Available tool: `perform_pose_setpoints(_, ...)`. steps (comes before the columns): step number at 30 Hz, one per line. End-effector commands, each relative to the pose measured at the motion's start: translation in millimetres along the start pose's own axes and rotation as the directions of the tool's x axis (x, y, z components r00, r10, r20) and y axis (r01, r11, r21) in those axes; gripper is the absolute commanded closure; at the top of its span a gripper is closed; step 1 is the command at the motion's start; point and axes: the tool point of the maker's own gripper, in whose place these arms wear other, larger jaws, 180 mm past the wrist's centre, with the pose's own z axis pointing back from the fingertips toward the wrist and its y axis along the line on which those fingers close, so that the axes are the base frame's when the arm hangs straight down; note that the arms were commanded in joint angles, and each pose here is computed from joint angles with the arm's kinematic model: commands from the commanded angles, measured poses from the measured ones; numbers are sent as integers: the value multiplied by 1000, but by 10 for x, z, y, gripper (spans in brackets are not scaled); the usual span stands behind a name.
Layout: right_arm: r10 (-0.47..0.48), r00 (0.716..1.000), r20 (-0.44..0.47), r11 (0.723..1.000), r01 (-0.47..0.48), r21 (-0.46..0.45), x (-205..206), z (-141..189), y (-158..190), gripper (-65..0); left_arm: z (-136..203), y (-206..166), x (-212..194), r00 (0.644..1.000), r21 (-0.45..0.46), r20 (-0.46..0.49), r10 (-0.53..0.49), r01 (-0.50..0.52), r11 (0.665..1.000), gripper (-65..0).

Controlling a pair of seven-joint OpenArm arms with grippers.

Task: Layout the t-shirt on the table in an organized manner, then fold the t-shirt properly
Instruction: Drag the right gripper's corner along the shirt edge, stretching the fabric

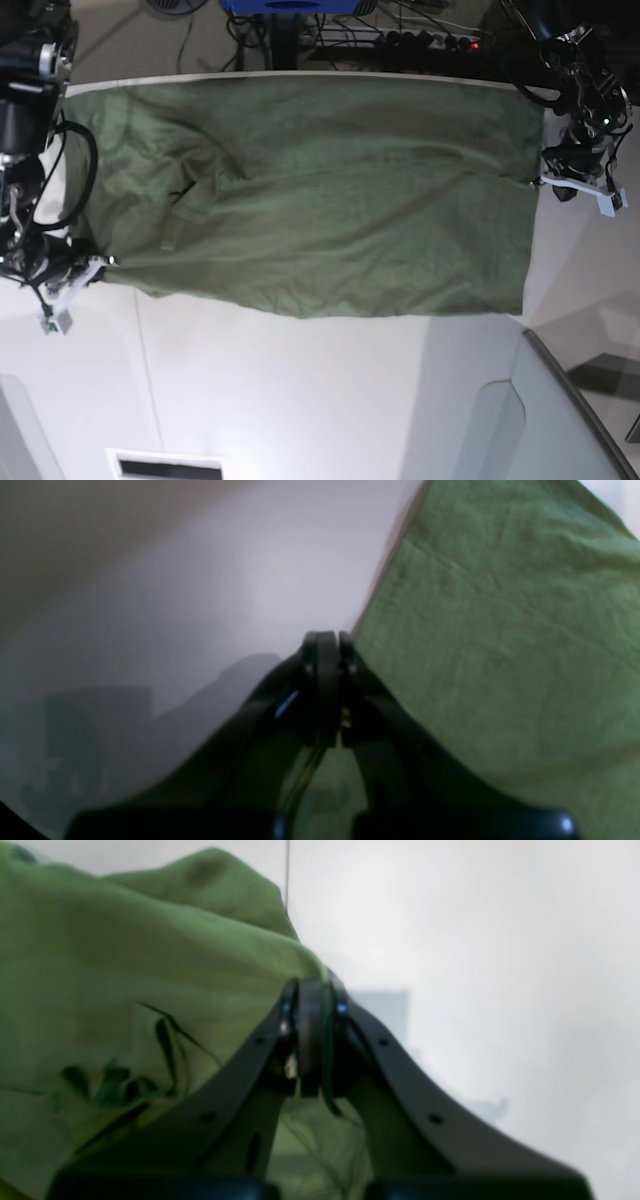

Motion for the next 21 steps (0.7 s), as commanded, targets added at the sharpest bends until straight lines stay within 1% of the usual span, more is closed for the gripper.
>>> perform_pose_setpoints(1,-7,998,65,1000,8,-13,185,148,-59,-2,13,17,199,999,-3,54,-6,6,1000,0)
perform_pose_setpoints(2,-22,998,65,1000,22,-11,143,198,-21,-3,11,14,205,998,-3,55,-5,6,1000,0)
perform_pose_setpoints(5,-26,997,66,999,27,-24,82,360,32,-3,13,13,210,998,-3,57,-6,6,1000,0)
perform_pose_setpoints(7,-8,999,43,999,9,-35,-35,446,81,-3,13,6,214,998,-5,58,-8,8,1000,0)
perform_pose_setpoints(9,1,1000,25,1000,-1,-28,-160,495,203,-5,11,8,212,998,-5,58,-7,7,1000,0)
perform_pose_setpoints(11,-10,1000,-7,1000,10,-12,-328,505,325,-5,10,10,206,998,-4,56,-8,8,1000,0)
perform_pose_setpoints(14,-89,994,-60,996,90,24,-617,451,487,-5,5,3,205,998,-5,55,-8,8,1000,0)
perform_pose_setpoints(16,-125,988,-87,991,129,41,-766,420,569,-6,5,3,205,998,-5,55,-8,8,1000,0)
perform_pose_setpoints(18,-142,984,-108,988,148,52,-885,398,640,-8,4,-2,204,998,-6,55,-8,9,1000,0)
perform_pose_setpoints(20,-141,983,-116,988,148,54,-917,395,654,-12,4,-2,204,998,-6,55,-8,9,1000,0)
perform_pose_setpoints(21,-139,982,-129,988,147,54,-943,396,661,-38,4,-2,204,998,-6,55,-8,9,1000,0)
